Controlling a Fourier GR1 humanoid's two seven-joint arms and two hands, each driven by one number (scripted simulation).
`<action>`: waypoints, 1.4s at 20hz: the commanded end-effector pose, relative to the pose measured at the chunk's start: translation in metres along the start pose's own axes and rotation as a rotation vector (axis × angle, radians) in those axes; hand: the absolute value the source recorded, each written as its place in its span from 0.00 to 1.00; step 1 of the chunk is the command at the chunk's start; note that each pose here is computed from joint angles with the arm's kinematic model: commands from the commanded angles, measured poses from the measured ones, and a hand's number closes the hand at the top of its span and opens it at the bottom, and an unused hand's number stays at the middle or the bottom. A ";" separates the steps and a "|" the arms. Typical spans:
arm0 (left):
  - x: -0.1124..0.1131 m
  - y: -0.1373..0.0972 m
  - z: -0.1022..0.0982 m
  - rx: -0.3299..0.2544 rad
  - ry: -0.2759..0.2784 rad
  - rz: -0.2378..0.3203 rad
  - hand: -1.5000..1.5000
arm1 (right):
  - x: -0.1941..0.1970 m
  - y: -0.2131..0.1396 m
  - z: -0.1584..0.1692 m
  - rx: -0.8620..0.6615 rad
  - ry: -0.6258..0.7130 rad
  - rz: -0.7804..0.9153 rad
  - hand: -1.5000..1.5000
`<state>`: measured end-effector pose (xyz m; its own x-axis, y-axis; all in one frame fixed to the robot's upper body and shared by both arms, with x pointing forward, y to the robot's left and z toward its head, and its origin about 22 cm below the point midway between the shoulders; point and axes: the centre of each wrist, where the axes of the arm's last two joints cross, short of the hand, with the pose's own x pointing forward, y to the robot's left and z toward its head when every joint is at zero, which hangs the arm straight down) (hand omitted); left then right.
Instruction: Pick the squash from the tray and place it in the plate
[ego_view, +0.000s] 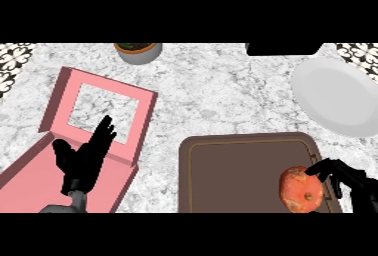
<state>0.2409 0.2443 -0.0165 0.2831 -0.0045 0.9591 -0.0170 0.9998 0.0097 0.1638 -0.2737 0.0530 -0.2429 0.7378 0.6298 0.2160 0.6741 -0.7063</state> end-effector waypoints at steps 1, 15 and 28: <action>-0.015 -0.014 0.001 -0.014 0.095 -0.002 0.50 | -0.025 -0.009 -0.011 -0.130 0.088 -0.123 1.00; -0.019 -0.004 -0.007 -0.038 0.076 -0.011 0.50 | -0.142 -0.056 -0.106 -0.404 0.156 -0.093 1.00; 0.000 -0.025 -0.017 -0.067 0.062 -0.018 0.50 | -0.185 -0.092 -0.159 -0.430 0.166 -0.063 1.00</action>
<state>0.2557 0.2265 -0.0117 0.2655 -0.0188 0.9639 0.0593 0.9982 0.0031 0.3265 -0.4641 0.0493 -0.1218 0.6721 0.7304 0.5843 0.6434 -0.4946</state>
